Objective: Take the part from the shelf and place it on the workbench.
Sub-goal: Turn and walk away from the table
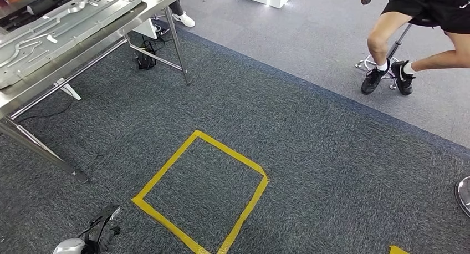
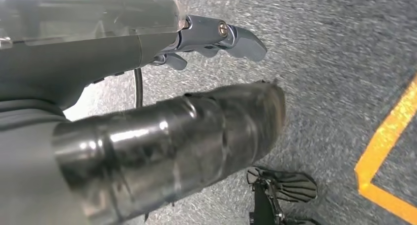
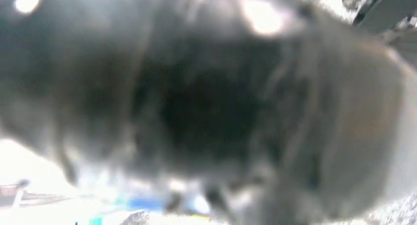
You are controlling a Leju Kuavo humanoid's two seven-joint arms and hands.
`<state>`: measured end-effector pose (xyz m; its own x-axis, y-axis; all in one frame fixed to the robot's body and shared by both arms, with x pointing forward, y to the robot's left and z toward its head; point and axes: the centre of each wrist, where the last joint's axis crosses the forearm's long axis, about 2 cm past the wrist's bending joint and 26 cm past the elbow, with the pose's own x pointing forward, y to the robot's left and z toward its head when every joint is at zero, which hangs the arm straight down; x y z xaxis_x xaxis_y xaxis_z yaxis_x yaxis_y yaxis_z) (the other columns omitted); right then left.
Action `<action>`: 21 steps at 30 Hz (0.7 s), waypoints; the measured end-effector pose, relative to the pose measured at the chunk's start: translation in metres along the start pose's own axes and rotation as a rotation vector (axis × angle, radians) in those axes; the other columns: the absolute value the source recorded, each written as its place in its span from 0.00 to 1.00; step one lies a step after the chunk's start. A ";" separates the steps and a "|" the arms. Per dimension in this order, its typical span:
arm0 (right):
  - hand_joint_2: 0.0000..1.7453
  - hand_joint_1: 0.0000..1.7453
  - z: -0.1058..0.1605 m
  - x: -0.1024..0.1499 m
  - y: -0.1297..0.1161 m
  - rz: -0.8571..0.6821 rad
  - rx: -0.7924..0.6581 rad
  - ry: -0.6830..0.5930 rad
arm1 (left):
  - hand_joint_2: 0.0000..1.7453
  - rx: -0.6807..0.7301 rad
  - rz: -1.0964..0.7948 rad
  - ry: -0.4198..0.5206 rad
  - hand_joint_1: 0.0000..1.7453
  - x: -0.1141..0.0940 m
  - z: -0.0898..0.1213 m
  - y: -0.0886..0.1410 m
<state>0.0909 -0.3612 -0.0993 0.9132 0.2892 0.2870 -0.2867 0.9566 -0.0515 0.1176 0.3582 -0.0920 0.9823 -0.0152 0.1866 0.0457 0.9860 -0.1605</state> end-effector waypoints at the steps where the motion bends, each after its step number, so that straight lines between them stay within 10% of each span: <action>1: 0.00 0.00 0.000 0.000 0.000 0.002 0.000 0.000 | 0.00 -0.002 0.001 -0.002 0.00 0.000 0.000 0.000; 21: 0.00 0.00 0.000 0.000 -0.001 0.010 0.004 -0.002 | 0.00 -0.023 0.006 0.006 0.00 -0.002 -0.001 -0.003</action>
<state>0.0913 -0.3621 -0.0991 0.9097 0.2986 0.2887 -0.2971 0.9535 -0.0501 0.1156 0.3555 -0.0930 0.9836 -0.0103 0.1801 0.0438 0.9820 -0.1835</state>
